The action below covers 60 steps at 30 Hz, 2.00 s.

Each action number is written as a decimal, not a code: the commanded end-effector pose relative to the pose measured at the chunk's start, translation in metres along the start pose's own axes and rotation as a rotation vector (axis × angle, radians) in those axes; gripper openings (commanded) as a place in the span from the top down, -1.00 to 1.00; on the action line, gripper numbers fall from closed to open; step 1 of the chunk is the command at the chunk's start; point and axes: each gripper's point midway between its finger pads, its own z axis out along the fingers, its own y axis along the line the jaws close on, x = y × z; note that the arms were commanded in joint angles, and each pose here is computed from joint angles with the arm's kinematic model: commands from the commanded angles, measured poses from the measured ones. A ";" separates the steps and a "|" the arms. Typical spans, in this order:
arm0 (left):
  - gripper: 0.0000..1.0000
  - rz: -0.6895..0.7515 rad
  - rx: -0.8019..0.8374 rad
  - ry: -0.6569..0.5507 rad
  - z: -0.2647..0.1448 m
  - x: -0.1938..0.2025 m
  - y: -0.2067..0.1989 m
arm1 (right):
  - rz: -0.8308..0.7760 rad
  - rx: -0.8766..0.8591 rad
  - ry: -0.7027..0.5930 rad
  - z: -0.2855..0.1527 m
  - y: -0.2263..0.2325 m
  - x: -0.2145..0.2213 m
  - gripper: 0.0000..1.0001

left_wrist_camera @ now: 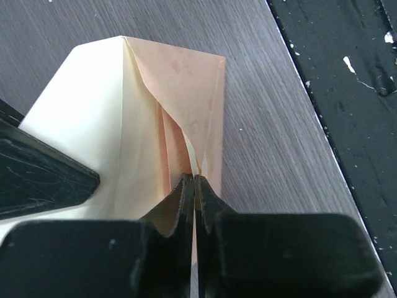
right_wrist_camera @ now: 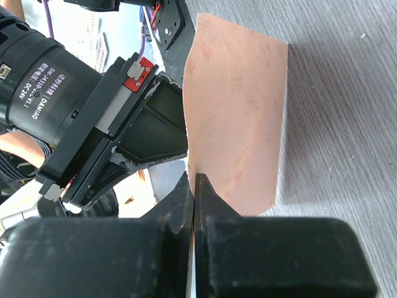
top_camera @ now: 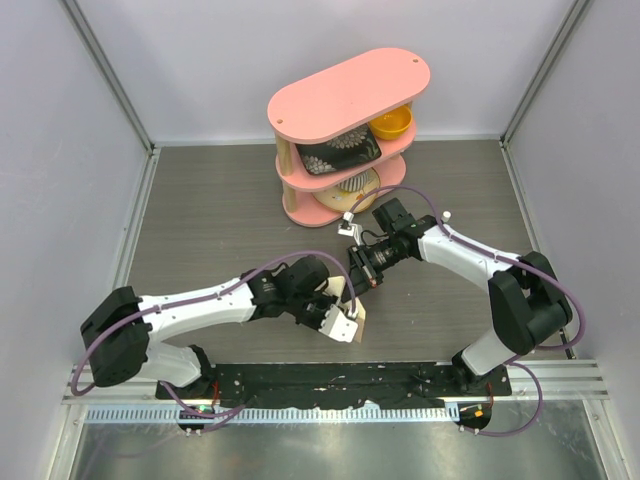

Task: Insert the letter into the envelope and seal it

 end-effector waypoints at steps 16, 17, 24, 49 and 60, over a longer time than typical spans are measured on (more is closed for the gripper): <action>1.00 0.130 -0.052 0.140 -0.005 -0.004 0.023 | -0.054 0.001 -0.006 -0.001 0.008 0.000 0.98; 1.00 0.133 -0.051 0.155 -0.004 -0.001 0.022 | -0.054 0.000 -0.006 -0.001 0.009 0.000 0.98; 1.00 0.138 -0.008 0.155 0.009 0.010 0.010 | -0.057 -0.008 -0.007 -0.001 0.010 0.000 0.98; -0.45 -0.416 -0.052 -0.153 -0.097 -0.027 0.017 | -0.284 0.265 0.061 -0.016 -0.045 -0.024 0.98; -0.50 -0.914 -0.294 -0.315 -0.141 -0.011 0.048 | -0.266 0.759 -0.131 -0.071 -0.148 -0.065 0.98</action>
